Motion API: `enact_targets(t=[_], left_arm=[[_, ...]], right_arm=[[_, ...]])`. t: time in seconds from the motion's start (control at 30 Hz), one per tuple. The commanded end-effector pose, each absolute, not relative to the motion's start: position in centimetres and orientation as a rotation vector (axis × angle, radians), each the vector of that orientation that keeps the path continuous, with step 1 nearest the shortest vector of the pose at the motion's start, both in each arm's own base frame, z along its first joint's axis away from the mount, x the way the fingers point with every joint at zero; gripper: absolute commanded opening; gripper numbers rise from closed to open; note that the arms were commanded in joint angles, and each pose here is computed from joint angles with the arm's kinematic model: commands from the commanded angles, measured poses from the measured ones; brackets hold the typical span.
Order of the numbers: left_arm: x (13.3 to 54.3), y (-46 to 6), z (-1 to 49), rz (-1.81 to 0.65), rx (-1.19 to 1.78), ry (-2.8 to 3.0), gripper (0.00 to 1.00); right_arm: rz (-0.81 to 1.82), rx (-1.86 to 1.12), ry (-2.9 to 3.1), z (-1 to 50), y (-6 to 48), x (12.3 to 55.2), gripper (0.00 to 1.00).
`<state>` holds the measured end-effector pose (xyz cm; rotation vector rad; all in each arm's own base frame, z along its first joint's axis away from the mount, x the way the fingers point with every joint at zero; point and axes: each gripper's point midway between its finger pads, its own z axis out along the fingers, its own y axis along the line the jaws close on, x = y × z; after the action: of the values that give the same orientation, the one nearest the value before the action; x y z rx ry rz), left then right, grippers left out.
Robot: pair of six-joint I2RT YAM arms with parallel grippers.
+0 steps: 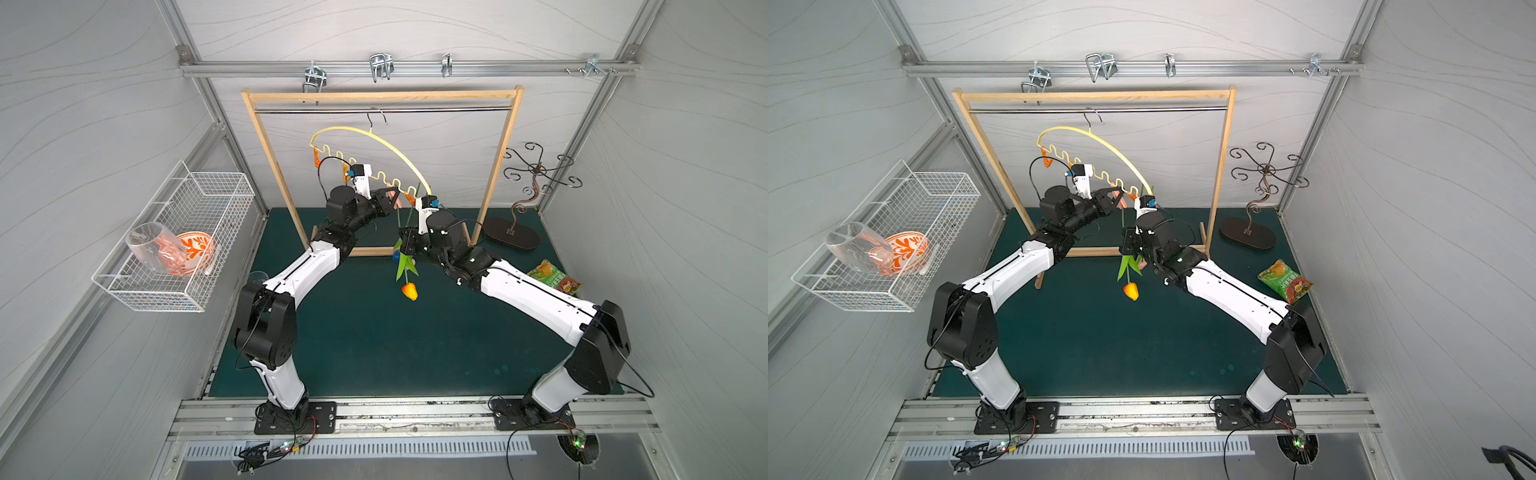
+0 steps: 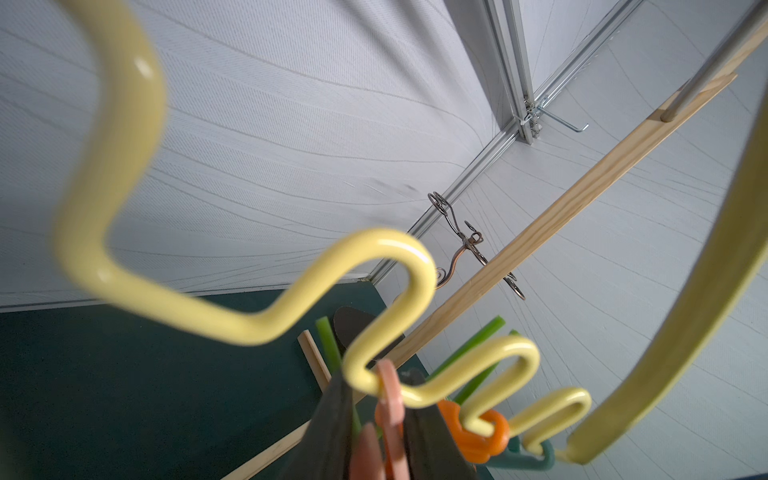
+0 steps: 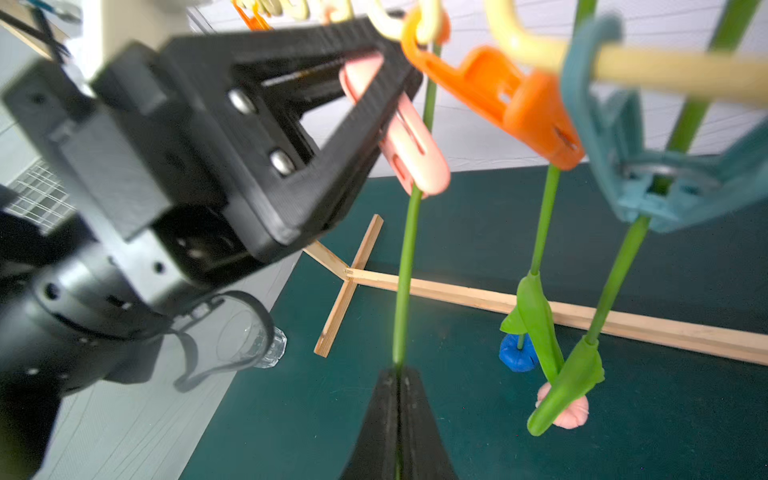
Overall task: Dry the flowers on a clothes hanger
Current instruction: Clamp the flower onto the hanger.
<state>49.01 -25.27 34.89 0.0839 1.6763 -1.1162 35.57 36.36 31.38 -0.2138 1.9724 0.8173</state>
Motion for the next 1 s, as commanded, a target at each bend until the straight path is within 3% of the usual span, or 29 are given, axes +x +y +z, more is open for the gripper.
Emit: enact_targets(t=[0.0,0.53,0.97], left_arm=[[48.59,-25.30,36.74,-1.113,0.111,1.623,0.22],[48.57,-25.26,36.55,-1.111,0.107,1.627,0.23],[48.40,-25.02,36.71,-1.099,0.102,1.626,0.42]], right_arm=[[0.829,-0.252,1.920,33.43,36.96,35.48,0.00],[0.873,-0.270,1.921,33.31,37.64,35.21,0.00],[0.876,-0.278,1.932,32.90,37.83,35.13,0.00]])
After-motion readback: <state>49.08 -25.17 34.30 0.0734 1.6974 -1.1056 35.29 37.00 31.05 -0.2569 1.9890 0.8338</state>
